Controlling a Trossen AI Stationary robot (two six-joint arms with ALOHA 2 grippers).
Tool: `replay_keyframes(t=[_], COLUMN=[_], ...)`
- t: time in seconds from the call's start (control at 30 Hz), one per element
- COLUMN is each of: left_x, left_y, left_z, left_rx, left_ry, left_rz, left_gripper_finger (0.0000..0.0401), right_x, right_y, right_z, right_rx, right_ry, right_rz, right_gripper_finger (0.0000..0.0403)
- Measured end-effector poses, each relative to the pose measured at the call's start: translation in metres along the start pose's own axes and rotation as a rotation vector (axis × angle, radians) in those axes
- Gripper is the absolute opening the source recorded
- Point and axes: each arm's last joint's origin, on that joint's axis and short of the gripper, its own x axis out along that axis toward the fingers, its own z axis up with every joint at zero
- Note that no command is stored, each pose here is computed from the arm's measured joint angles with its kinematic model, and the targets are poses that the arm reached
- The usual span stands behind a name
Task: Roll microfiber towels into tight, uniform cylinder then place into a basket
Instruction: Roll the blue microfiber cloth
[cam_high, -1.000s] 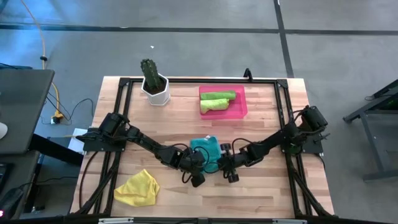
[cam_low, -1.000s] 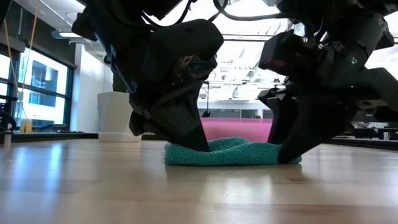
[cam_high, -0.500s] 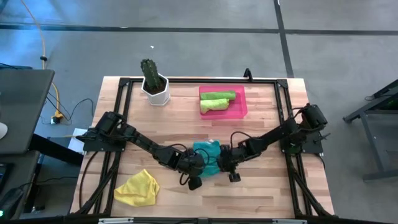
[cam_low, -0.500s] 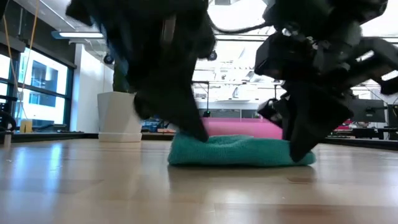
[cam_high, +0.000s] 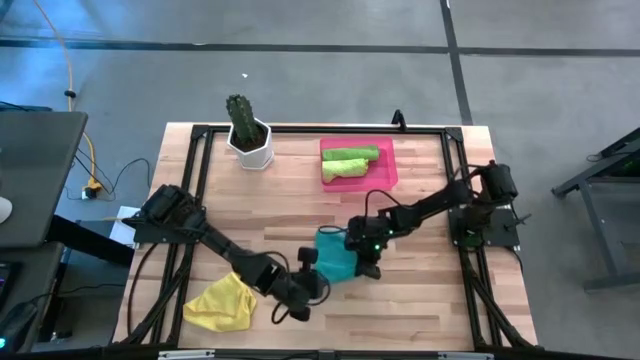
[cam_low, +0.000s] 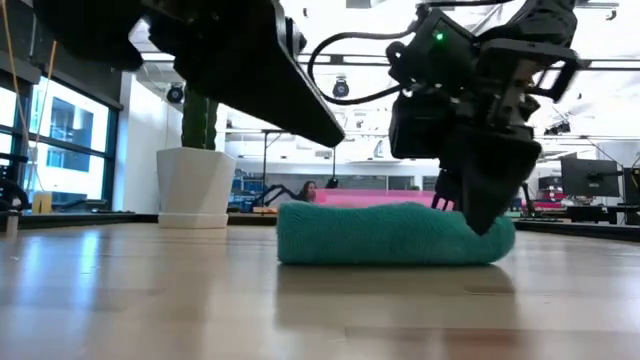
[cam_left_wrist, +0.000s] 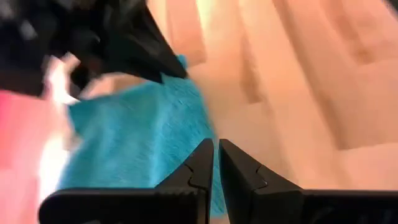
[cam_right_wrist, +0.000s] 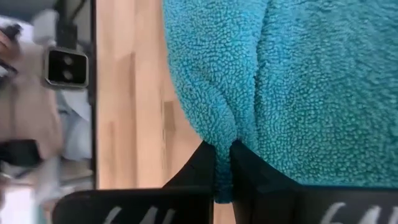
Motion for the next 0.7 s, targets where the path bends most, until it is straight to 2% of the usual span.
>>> replay_keyframes(t=[0.13,0.3,0.7], left_x=[-0.002,0.005,0.037], left_y=[-0.004,-0.004,0.018], left_z=[-0.002,-0.008,-0.027], left_rx=[0.104,0.120,0.085], left_ry=[0.004,0.042,0.166], left_rz=[0.030,0.044,0.124], left_gripper_finger=[0.0019,0.0019,0.0019], right_x=[-0.005,-0.009,-0.007], right_y=[-0.004,-0.009,-0.004], right_z=[0.006,0.009,0.008], right_rx=[0.105,0.210,0.222], right_ry=[-0.015,-0.023,-0.028], right_rz=[0.048,0.060,0.049], right_gripper_finger=[0.0004,0.0004,0.0003])
